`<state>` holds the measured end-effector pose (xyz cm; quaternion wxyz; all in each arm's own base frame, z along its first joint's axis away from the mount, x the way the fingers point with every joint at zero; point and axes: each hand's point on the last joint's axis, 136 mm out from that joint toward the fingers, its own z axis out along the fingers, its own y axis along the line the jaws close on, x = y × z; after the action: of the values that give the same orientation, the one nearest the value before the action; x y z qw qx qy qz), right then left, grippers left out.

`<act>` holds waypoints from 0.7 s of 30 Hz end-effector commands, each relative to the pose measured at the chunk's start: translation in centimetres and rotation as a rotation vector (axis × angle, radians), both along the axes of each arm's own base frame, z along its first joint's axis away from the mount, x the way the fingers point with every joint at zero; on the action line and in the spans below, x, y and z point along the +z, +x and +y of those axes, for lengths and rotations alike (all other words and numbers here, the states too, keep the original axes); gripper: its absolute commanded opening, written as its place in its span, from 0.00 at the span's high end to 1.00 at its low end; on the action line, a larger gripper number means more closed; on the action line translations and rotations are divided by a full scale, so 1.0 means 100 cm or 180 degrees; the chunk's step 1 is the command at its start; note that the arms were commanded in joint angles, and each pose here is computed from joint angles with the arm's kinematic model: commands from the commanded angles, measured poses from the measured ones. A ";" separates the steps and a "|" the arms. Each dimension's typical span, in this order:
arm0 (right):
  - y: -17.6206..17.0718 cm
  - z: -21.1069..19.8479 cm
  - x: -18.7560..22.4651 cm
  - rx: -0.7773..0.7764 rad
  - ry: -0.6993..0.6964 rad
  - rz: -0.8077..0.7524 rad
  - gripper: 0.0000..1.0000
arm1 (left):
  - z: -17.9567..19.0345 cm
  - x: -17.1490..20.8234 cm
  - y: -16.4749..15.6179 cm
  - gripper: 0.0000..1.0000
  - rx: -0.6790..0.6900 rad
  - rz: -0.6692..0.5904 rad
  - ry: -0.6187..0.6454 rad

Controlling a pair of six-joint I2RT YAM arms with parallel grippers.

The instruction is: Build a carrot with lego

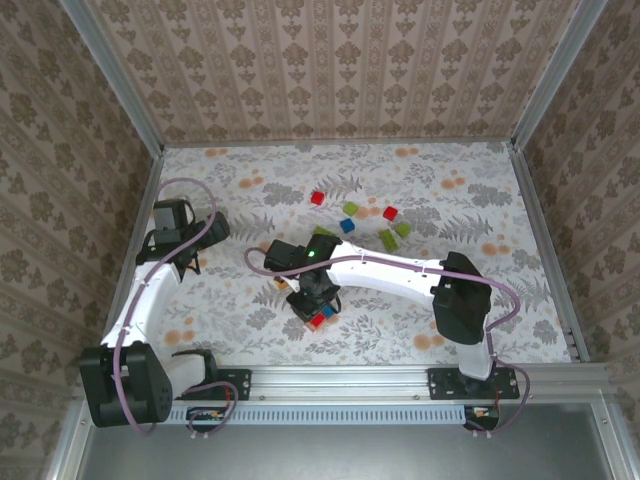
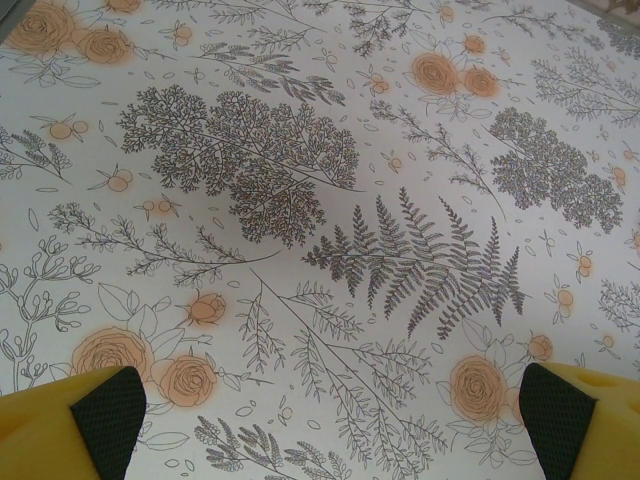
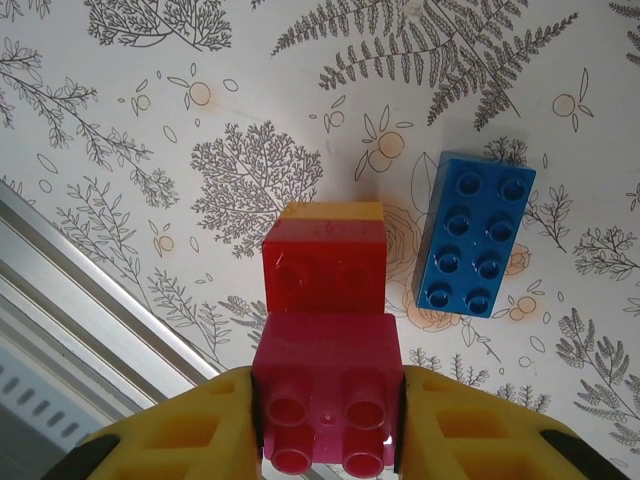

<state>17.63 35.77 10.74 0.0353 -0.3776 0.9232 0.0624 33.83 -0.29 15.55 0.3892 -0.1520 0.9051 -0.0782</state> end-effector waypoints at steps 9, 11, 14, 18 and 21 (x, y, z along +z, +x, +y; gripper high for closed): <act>-0.010 -0.007 -0.019 -0.0004 -0.0163 0.0133 0.67 | -0.002 0.007 0.002 0.00 -0.0037 -0.0008 0.0037; -0.010 -0.008 -0.022 0.0007 -0.0195 0.0146 0.67 | -0.002 0.007 0.002 0.00 -0.0040 -0.0006 0.0032; -0.012 -0.010 -0.026 0.0036 -0.0252 0.0186 0.67 | -0.002 0.007 0.002 0.00 -0.0040 -0.0009 0.0030; -0.014 -0.015 -0.033 0.0082 -0.0358 0.0228 0.67 | -0.002 0.008 0.002 0.00 -0.0037 -0.0017 0.0033; -0.018 -0.018 -0.041 0.0116 -0.0426 0.0309 0.67 | -0.002 0.008 0.002 0.00 -0.0039 -0.0012 0.0031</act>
<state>17.47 35.91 10.19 0.0312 -0.3821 0.9214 0.0641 33.86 -0.29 15.61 0.3899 -0.1520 0.9049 -0.0783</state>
